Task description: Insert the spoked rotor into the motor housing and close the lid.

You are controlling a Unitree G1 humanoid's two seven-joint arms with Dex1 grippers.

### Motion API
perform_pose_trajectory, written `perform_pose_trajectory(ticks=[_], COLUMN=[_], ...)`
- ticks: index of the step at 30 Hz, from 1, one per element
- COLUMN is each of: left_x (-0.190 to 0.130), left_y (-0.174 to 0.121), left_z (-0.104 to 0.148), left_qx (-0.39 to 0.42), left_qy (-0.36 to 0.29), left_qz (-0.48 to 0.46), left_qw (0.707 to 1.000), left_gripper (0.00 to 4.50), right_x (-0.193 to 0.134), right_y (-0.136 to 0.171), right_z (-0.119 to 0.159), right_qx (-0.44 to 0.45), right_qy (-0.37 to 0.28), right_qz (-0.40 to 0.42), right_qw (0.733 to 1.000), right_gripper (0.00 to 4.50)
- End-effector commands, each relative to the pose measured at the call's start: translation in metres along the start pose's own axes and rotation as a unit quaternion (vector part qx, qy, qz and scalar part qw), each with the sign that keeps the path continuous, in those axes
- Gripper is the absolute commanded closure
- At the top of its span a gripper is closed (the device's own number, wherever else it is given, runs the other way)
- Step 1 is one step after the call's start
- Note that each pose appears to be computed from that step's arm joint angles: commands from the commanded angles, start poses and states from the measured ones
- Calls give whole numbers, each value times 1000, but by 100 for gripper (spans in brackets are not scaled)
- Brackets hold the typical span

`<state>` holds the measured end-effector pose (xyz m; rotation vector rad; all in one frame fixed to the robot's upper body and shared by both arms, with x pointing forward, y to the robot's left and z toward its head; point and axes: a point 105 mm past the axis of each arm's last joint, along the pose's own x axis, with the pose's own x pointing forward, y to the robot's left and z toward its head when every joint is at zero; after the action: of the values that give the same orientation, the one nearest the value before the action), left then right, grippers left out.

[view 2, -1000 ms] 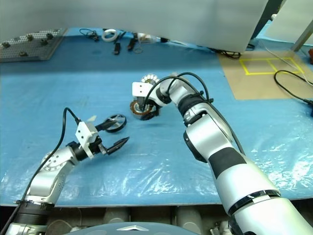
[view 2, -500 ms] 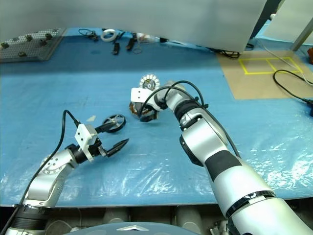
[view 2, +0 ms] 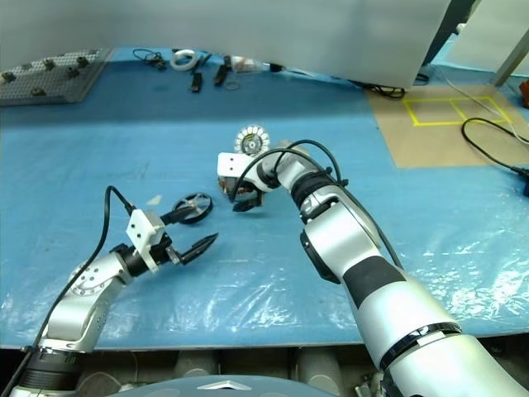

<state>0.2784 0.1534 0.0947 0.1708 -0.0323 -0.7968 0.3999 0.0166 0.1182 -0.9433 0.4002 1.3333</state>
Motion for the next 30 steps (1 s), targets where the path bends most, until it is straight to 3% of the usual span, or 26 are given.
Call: perform_pose_trajectory(ticks=[1,13,16,21,30], left_x=[1,4,5,8,10], left_y=[-4,-7,-6,-7,-5], left_z=[9,9,9,10,11], left_qx=[12,13,13,13,14], left_qy=[-13,-14,-15,-18,-22], left_qz=[-5,-7,-7,-8,-7], left_qw=[1000,1000,1000,1000,1000], left_gripper=[0,0,0,0,0], right_x=[-1,0,-2,-4,-15], right_y=[-2,0,0,1,3], right_z=[4,-13,-13,-19,-26], right_qx=[-13,-16,-19,-42,-62], right_qy=[-4,29,31,56,86], right_qz=[-5,-7,-5,5,42], right_qw=[1000,999,999,997,993], right_gripper=[4,4,63,220,220])
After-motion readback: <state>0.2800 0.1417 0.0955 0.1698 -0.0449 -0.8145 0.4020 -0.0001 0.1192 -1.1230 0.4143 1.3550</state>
